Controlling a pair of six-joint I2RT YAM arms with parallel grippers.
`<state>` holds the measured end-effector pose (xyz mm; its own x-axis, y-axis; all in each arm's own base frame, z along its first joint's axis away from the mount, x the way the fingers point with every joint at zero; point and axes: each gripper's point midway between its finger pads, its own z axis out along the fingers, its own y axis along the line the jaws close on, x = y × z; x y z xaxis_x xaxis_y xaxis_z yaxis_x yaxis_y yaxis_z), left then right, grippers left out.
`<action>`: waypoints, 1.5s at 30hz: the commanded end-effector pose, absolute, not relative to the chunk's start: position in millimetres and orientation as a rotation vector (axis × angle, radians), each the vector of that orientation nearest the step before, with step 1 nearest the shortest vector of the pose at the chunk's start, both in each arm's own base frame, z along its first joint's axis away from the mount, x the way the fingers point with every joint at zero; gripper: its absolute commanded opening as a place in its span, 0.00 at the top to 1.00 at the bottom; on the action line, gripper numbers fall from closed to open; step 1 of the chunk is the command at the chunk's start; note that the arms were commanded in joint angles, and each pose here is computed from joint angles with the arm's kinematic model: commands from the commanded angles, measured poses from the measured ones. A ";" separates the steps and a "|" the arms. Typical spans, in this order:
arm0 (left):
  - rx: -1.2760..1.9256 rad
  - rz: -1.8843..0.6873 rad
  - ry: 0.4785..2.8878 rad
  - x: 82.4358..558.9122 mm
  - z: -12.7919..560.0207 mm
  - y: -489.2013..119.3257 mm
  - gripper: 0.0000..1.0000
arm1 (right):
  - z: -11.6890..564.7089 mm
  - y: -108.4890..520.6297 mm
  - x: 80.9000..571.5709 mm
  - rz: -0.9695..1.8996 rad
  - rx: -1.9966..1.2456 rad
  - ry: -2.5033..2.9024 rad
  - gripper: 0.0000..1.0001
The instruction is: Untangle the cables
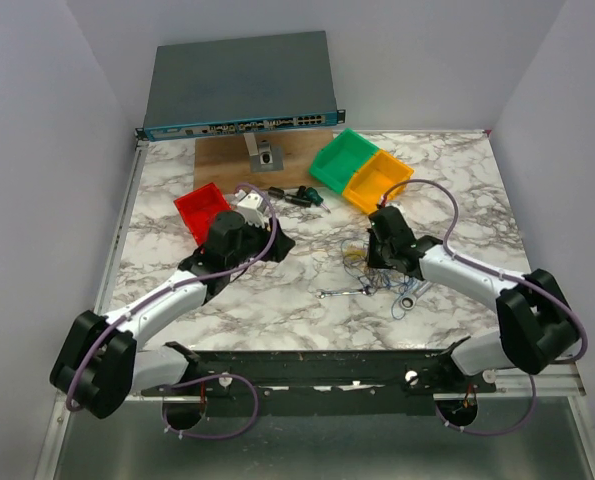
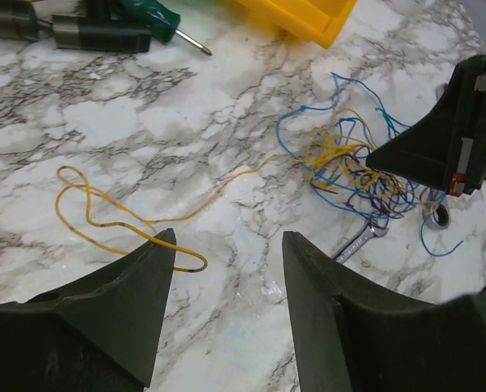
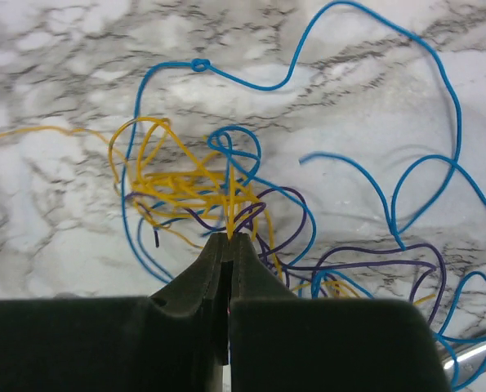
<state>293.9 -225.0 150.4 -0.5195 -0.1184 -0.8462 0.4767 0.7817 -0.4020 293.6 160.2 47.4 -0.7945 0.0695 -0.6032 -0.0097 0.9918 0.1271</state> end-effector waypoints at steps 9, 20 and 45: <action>0.513 -1.057 1.939 277.7 166.6 -276.1 0.34 | 124.0 189.6 278.1 0.467 -0.166 2.338 0.99; 0.570 -0.950 2.029 286.7 145.9 -283.9 0.32 | 177.3 185.0 274.3 0.500 -0.135 2.252 0.99; 0.036 -0.413 1.893 307.7 172.1 -172.5 0.26 | 277.6 172.5 292.1 0.497 0.045 2.072 0.99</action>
<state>286.3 -231.3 156.3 -0.4676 -0.0625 -0.8817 0.4982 0.8054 -0.3213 287.2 183.9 267.1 -0.5567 0.1874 -0.8093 -0.2318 0.9005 0.3680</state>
